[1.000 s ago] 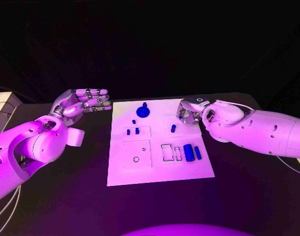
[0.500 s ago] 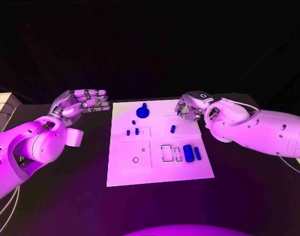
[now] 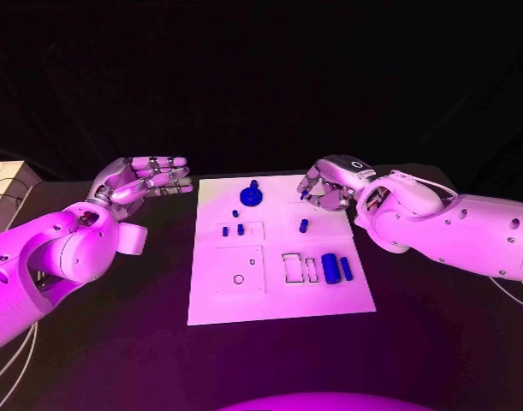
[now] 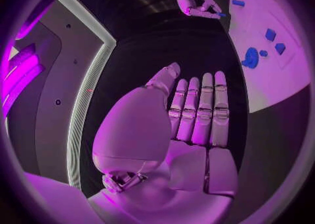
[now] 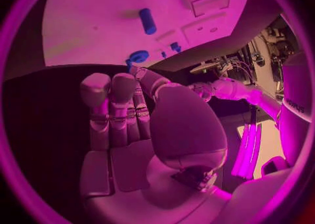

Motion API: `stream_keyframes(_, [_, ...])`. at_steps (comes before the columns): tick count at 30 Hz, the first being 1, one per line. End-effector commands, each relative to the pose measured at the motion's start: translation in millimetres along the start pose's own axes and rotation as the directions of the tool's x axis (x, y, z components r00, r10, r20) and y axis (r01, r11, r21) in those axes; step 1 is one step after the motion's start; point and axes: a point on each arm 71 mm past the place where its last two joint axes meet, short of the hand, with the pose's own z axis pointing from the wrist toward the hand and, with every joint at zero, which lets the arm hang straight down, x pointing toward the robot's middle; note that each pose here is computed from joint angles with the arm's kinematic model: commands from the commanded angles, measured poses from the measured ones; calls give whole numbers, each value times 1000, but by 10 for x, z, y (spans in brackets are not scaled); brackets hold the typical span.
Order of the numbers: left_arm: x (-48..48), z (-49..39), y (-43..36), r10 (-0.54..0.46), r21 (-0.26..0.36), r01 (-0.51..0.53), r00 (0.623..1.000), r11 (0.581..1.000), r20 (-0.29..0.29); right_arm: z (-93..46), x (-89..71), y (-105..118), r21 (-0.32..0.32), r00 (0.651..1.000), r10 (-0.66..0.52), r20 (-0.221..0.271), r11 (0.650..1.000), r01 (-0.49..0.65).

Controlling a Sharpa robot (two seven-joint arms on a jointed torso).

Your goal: Assemble the parts on the task board

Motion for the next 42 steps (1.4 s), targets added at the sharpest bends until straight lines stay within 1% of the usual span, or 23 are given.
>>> stream_keyframes(1, [12,5,-5,-2,13,2,1000,1000,5,-14,32,165,-50,999,37,-3,998,-37])
stream_keyframes(9, [25,12,5,-3,14,3,1000,1000,10,-46,210,601,-166,999,3,-49,986,-11])
stream_keyframes(12, [28,13,6,-3,14,3,1000,1000,10,-54,273,689,-187,998,-9,-60,982,-2])
stream_keyframes(17, [43,19,8,-4,15,4,1000,1000,10,-71,447,863,-224,995,-39,-94,974,17])
stream_keyframes(28, [57,21,8,-6,16,5,1000,1000,9,-87,736,1093,-262,986,-59,-156,965,17])
stream_keyframes(42, [61,18,8,-6,15,6,1000,1000,6,-98,884,1168,-264,976,-94,-196,964,40])
